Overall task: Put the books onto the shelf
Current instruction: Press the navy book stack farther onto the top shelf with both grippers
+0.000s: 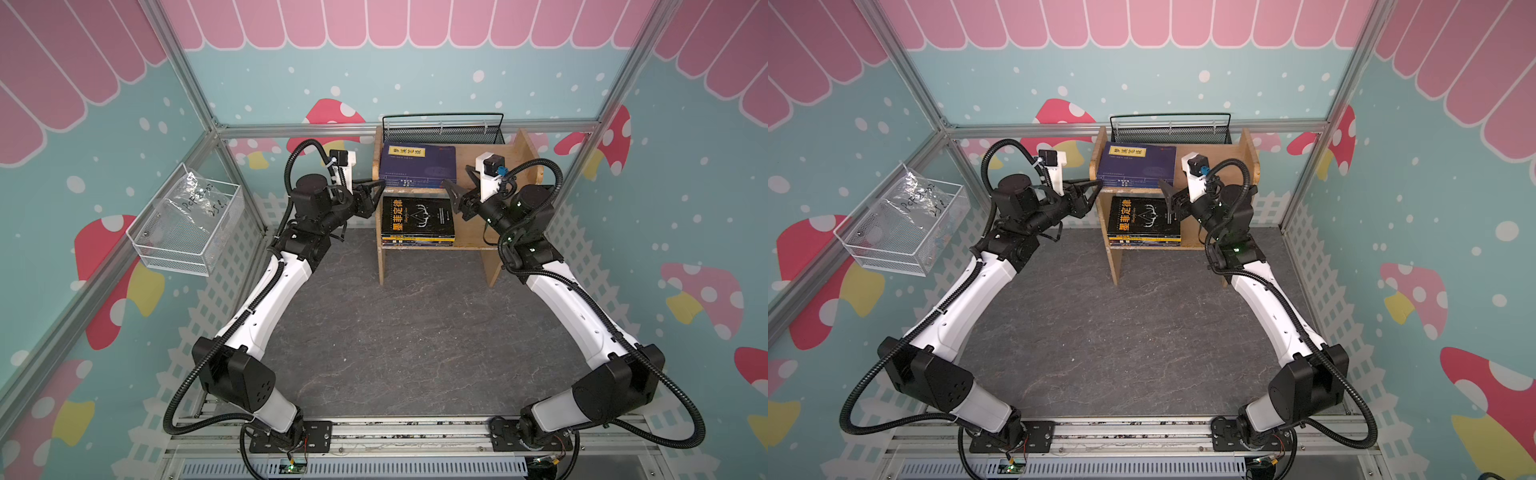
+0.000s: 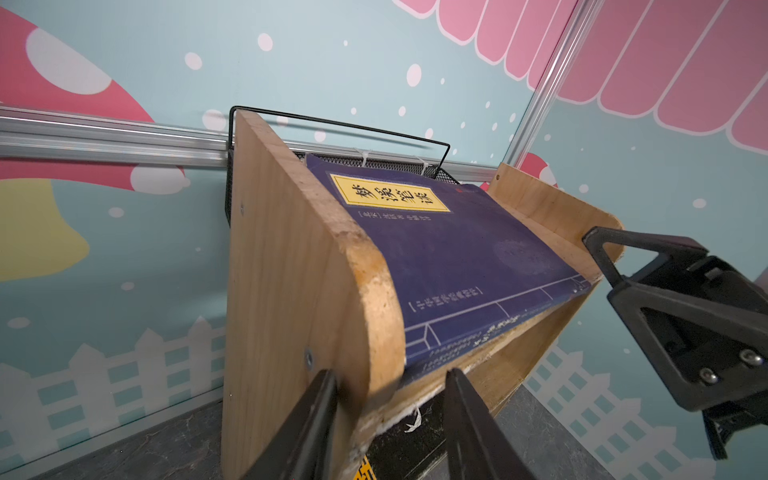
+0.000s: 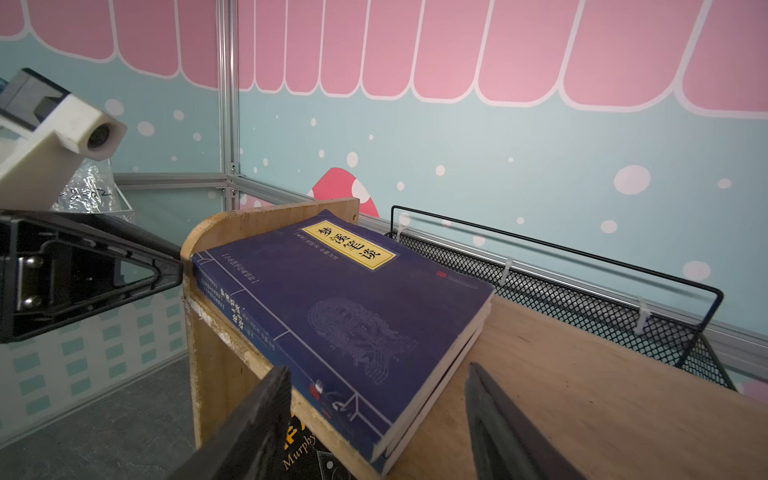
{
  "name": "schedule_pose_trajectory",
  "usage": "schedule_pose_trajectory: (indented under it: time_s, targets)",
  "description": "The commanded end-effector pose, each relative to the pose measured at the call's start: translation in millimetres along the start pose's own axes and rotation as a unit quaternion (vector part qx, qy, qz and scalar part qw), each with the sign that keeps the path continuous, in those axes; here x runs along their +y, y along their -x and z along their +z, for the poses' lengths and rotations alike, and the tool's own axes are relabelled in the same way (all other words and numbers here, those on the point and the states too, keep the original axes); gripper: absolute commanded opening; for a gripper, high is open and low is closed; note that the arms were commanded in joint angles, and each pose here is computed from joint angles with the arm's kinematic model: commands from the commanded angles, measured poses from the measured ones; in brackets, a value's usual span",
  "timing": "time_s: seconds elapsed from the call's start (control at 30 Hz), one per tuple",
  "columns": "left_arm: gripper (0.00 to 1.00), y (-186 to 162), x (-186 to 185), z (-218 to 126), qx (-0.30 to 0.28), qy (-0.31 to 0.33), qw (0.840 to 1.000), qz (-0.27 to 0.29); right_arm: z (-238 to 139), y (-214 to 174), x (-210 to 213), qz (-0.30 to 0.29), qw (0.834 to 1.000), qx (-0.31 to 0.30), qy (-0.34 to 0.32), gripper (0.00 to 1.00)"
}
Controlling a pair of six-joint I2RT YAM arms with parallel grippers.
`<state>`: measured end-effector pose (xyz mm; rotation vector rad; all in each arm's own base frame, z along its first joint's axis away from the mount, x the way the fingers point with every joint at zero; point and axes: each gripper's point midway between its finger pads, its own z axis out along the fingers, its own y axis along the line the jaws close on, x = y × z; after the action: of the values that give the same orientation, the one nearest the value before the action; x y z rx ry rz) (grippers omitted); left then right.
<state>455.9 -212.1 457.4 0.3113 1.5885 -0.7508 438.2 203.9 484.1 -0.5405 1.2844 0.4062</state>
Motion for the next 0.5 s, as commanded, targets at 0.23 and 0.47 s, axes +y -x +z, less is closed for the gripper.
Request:
schedule_pose_trajectory:
  time_s: [0.23,0.47]
  targets:
    - [0.45,14,-12,-10,-0.017,-0.014,1.0,0.014,-5,-6,-7,0.002,1.0,0.008,-0.015,0.68]
    - [0.45,13,-12,-9,-0.018,-0.015,1.0,0.011,-9,-13,-12,0.017,1.0,0.01,-0.022,0.65]
